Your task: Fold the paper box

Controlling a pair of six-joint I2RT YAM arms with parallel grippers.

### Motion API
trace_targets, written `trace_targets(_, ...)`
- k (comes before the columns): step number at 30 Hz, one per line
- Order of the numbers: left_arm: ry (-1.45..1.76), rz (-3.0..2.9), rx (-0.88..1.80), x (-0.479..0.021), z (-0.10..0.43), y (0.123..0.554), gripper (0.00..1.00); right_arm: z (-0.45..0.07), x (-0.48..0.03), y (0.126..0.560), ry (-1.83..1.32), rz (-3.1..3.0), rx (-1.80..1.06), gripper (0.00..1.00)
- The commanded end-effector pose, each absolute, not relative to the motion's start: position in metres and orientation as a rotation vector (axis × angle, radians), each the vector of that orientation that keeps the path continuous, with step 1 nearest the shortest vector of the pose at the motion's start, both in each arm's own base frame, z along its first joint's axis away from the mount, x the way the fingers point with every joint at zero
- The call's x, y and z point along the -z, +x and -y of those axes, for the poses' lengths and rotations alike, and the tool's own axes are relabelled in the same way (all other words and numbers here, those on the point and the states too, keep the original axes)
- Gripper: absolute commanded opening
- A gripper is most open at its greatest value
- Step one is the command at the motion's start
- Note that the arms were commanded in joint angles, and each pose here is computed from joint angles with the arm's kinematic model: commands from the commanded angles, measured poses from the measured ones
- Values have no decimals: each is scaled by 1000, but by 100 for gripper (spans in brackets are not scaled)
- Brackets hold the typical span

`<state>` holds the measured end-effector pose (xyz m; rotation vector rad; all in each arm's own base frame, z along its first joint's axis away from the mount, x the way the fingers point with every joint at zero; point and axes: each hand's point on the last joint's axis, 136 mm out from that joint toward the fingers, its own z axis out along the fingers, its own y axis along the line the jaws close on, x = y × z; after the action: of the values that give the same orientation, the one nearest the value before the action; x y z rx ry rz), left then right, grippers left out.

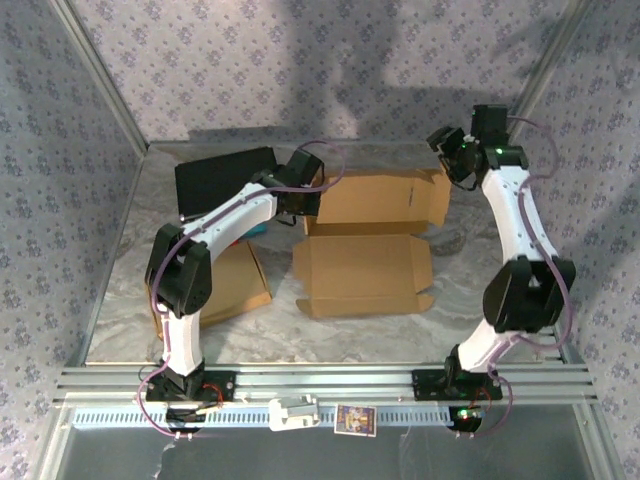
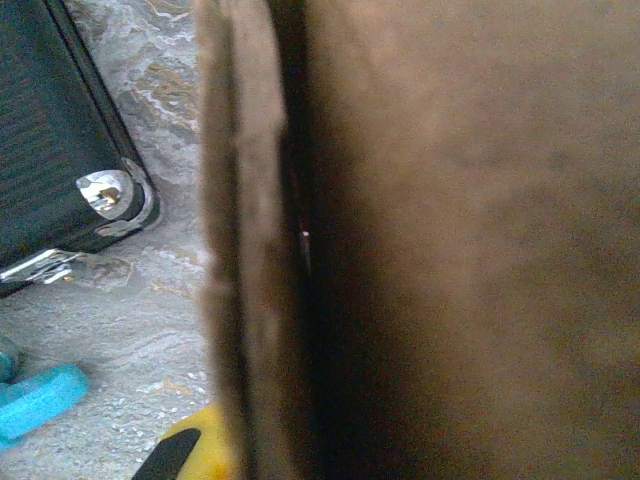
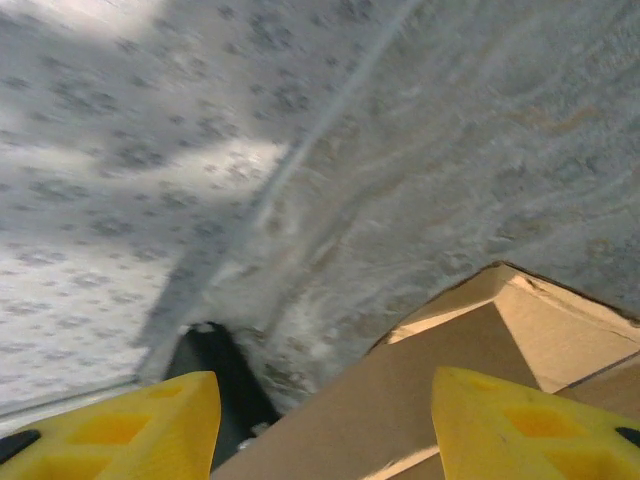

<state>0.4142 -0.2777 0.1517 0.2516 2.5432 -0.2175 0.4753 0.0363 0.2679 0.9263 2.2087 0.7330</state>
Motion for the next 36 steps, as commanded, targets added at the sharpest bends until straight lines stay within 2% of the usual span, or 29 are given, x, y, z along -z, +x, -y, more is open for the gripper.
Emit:
trace_targets(1,228,-2520,296,-180,283,411,0,-43,-253,472,857,-2327,-712,58)
trace_targets(7,241,-2538,290,-178,284,409,0,-49,-246,465,814,-2364,-753,60)
trace_targets(16,250,-2533,307,-181,290,414,0,-66,-233,468,840,-2394,-849,55)
trace_targets(19,250,-2532,311,-181,291,415,0,-71,-241,471,860,-2362,-906,44)
trace_targets(21,250,-2530,312,-181,291,416,0,-74,-248,474,872,-2334,-937,41)
trace_targets(26,253,-2532,309,-181,291,415,0,-77,-259,475,903,-2293,-990,22)
trace_targets(31,253,-2530,311,-181,291,415,0,-76,-262,474,925,-2279,-995,14)
trace_targets(33,251,-2530,311,-181,291,415,0,-74,-263,474,929,-2275,-990,17)
trace_targets(35,245,-2531,312,-182,291,415,0,-69,-265,470,933,-2271,-963,31)
trace_targets(36,241,-2533,313,-182,291,415,0,-65,-265,468,936,-2269,-939,35)
